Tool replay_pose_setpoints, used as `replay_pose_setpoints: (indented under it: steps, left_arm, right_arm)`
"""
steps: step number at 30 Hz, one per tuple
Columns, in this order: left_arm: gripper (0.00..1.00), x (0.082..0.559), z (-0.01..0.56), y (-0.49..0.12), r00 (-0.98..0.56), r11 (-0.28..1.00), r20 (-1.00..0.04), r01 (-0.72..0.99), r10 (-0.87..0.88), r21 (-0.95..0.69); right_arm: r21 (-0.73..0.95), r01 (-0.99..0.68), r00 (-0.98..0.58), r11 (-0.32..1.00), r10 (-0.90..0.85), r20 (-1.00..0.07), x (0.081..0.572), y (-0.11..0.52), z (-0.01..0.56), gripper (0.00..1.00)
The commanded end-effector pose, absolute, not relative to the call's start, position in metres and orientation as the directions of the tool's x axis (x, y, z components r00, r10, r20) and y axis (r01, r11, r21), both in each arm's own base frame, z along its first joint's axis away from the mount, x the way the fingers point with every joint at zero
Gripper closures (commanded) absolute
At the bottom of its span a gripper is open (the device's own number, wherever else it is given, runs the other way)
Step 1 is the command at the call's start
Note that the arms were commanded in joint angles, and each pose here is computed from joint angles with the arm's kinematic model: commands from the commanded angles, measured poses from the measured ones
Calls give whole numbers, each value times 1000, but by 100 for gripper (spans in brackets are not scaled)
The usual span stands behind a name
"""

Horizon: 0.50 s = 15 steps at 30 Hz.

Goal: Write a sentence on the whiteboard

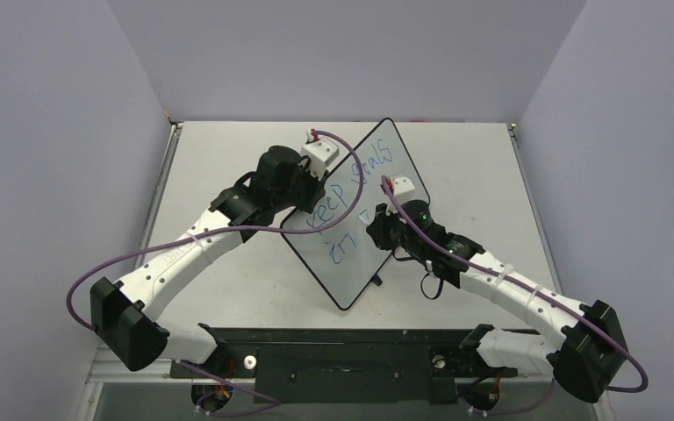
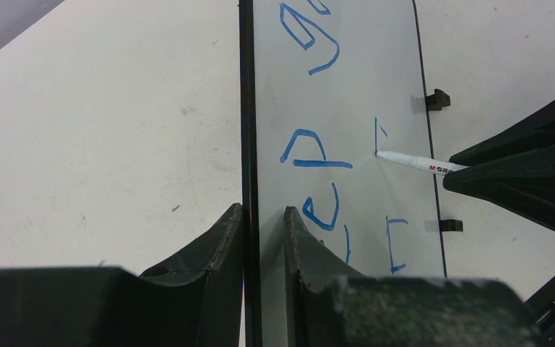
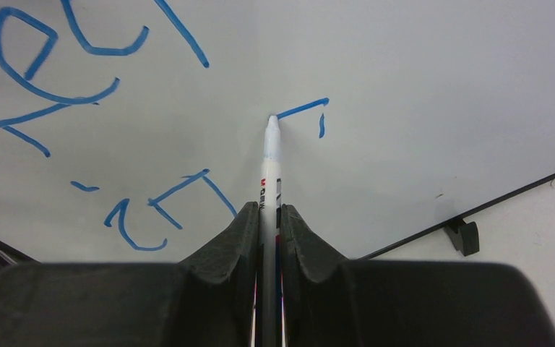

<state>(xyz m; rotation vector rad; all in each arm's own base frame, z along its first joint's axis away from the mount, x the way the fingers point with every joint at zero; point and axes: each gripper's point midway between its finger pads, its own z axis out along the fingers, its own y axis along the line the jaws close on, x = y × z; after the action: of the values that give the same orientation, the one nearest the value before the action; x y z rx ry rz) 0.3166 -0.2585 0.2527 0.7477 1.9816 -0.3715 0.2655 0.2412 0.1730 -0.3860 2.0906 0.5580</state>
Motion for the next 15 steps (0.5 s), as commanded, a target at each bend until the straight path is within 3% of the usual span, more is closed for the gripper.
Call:
replay_pose_setpoints:
  steps: [1,15]
  left_arm:
    - [100,278,226,-273,-389,655,-805,756,448,-1]
    - [100,279,225,-273,-390,655,-803,756,450,0]
  right_arm:
    - [244,-442,-579,863,-67,-812,262,234,149,100]
    - [253,-392,-572,885,-19,-820,269,219,157,100]
